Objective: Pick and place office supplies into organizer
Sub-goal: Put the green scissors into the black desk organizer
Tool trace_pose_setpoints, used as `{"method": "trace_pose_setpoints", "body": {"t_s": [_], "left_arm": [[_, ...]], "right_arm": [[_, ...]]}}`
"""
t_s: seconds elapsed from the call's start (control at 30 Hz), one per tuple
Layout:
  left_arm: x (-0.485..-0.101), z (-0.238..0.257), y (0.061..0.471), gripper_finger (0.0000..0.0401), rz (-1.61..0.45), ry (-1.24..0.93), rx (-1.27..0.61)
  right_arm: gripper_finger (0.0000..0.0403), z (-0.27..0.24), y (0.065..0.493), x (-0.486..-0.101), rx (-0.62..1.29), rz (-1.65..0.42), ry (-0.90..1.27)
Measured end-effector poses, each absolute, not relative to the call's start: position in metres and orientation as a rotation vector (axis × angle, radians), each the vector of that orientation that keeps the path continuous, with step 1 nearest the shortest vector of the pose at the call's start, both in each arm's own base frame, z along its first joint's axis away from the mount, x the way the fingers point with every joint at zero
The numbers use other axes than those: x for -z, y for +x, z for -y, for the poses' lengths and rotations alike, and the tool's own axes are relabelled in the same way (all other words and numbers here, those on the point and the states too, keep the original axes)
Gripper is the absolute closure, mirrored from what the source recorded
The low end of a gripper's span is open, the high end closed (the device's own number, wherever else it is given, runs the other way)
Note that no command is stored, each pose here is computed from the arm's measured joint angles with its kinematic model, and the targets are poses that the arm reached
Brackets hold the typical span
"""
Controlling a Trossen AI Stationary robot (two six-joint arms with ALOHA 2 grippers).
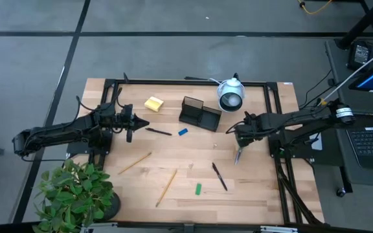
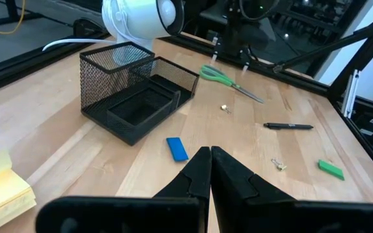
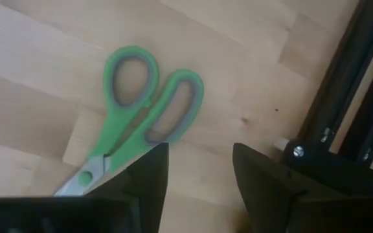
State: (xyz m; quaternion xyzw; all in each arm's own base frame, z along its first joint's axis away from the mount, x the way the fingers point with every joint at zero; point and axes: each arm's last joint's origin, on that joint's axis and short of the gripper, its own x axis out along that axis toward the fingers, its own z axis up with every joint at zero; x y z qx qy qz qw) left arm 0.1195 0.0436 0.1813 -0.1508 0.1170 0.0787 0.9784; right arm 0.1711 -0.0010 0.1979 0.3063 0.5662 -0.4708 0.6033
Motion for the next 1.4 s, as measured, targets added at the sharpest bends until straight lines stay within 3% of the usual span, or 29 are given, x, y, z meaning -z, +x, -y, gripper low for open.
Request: {"method": "trace_pose_setpoints", "body": {"t_s": [0.6,0.83,1.4], "left_arm": [[-0.181,-0.044,0.119,0.0395,-0.235,-0.309,-0.18],[-0.181,-0.044,0.119,0.0395,-0.234,-0.308,-0.185],[-0.181,-0.044,0.119,0.0395,-0.234,-0.308,-0.186]], "right_arm": [[0.0234,0.02,0.149,-0.146,0.968,-1.24,0.824],[0.0234,0.025,0.14,-0.129,1.0,-1.228,0.852],[0.0234,0.029,0.141,-0.128,0.988,-1.197,0.807]]}}
